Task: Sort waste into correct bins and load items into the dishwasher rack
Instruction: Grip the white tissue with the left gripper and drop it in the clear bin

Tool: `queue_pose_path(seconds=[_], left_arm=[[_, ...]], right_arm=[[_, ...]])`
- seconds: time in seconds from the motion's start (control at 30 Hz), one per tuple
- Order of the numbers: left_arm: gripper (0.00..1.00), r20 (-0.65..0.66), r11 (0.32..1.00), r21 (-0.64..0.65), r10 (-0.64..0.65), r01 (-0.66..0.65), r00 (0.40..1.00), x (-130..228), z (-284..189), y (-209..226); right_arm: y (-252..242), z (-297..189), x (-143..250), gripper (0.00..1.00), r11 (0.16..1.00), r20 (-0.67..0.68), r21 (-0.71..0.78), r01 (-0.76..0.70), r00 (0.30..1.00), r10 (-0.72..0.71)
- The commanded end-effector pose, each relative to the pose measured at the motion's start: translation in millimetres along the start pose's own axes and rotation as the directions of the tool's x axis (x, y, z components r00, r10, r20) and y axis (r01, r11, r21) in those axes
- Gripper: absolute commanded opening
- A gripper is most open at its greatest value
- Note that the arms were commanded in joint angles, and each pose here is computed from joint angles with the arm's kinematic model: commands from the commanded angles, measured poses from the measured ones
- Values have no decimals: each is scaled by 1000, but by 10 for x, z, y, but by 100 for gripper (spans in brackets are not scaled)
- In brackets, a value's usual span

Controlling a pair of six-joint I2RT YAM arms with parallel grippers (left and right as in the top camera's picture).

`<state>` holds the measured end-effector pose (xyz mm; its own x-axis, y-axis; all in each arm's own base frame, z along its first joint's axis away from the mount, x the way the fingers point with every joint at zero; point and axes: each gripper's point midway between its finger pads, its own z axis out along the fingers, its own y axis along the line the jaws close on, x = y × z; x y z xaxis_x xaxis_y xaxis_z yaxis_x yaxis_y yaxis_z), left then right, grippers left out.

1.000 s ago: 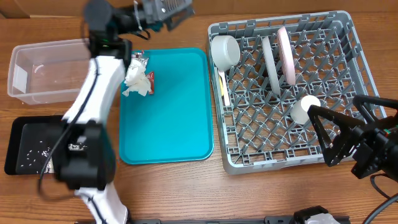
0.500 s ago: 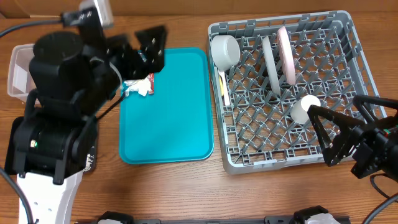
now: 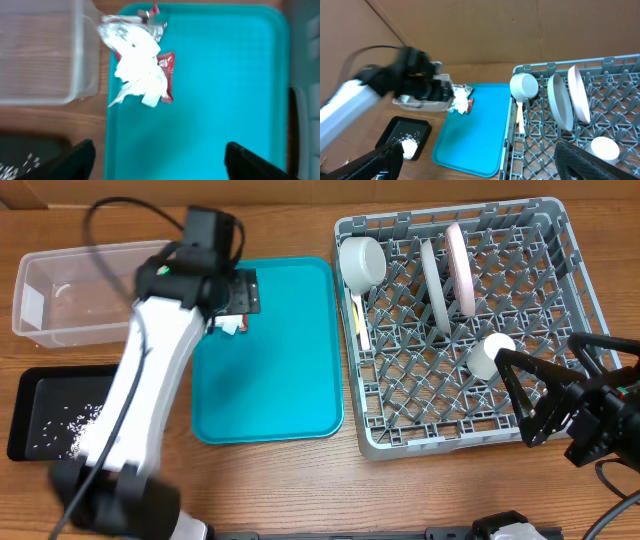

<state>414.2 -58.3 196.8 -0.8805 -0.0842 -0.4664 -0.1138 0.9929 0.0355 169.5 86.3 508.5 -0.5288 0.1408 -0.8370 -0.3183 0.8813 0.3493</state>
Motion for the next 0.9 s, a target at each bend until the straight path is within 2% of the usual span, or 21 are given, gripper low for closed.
queue_pose_path(seconds=[0.0, 0.2, 0.37, 0.47, 0.57, 0.6, 0.67, 0.7, 0.73, 0.8, 0.87], left_arm=[[81, -88, 998, -50, 43, -48, 995, 96, 522, 5], [81, -131, 988, -150, 8, -27, 991, 147, 1152, 111], [83, -86, 928, -370, -62, 26, 994, 135, 1359, 468], [83, -83, 932, -363, -50, 17, 995, 123, 1516, 440], [73, -99, 947, -321, -50, 16, 994, 155, 1617, 355], [64, -106, 953, -303, -43, 9, 993, 165, 1641, 321], [53, -113, 960, -282, -43, 10, 993, 177, 1670, 283], [44, -117, 961, -277, -43, 9, 992, 187, 1682, 273], [24, -124, 965, -262, -44, 10, 991, 200, 1687, 247], [4, -146, 974, -225, -36, 2, 989, 236, 1693, 186], [4, -173, 984, -178, -18, -13, 985, 271, 1664, 114]], right_arm=[[2, -13, -13, 100, 1000, 9, 2, 2, 1000, -2], [2, -13, -13, 100, 1000, 9, 2, 3, 1000, -3], [2, -13, -13, 100, 1000, 9, 2, 3, 1000, -3], [2, -13, -13, 100, 1000, 9, 2, 3, 1000, -3], [2, -13, -13, 100, 1000, 9, 2, 2, 1000, -2], [2, -13, -13, 100, 1000, 9, 2, 2, 1000, -2], [2, -13, -13, 100, 1000, 9, 2, 3, 1000, -3], [2, -13, -13, 100, 1000, 9, 2, 3, 1000, -3], [2, -13, -13, 100, 1000, 9, 2, 3, 1000, -3], [2, -13, -13, 100, 1000, 9, 2, 3, 1000, -3], [2, -13, -13, 100, 1000, 9, 2, 3, 1000, -3]])
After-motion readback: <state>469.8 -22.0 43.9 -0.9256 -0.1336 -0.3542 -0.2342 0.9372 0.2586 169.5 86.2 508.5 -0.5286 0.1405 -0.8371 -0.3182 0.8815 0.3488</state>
